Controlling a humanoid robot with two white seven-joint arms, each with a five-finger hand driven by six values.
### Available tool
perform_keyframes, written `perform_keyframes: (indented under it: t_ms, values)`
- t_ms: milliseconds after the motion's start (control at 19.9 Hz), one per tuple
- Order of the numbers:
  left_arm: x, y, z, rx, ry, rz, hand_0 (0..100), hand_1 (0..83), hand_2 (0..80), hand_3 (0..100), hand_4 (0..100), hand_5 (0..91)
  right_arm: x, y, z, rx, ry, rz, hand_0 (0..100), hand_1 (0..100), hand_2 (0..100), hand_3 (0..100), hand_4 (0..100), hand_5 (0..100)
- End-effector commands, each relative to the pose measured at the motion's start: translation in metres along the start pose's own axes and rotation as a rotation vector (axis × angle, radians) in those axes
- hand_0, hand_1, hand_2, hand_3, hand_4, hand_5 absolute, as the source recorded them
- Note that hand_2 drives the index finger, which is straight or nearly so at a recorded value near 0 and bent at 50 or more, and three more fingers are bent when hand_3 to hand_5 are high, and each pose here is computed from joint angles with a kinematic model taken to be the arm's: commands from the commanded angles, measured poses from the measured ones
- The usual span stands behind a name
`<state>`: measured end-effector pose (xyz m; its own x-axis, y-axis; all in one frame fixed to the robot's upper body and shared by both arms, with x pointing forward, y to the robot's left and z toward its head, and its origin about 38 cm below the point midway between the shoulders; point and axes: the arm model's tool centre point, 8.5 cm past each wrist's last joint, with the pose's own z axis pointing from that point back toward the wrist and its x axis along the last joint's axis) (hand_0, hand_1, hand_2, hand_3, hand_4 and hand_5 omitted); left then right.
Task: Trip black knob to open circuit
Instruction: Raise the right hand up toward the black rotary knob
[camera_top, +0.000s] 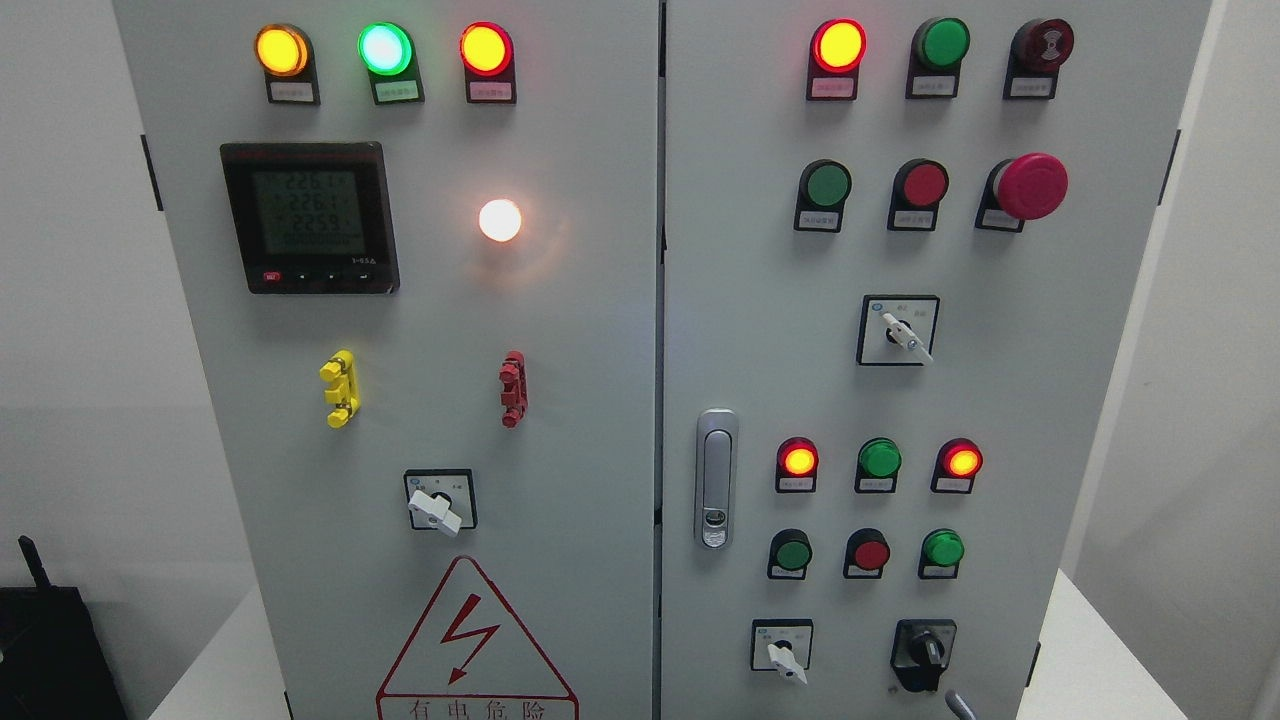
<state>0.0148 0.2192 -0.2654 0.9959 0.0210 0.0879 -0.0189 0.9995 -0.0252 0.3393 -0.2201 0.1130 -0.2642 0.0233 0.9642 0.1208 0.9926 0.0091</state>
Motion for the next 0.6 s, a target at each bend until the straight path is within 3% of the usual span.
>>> perform_keyframes:
  t_ms: [0,552]
  values:
    - [-0.0002,-0.0002,0.0000,0.000,0.002,0.003,12,38.9,0.0,0,0,0.0,0.0094,0.0000,-0.0057,0.006,-0.037,-0.005,91,92,0,100,100,95]
    - [-0.0002,-0.0002,0.0000,0.000,0.002,0.003,12,38.9,0.0,0,0,0.0,0.0072,0.0062,-0.0116,0.015,-0.016,-0.033,91,93,0,100,100,95]
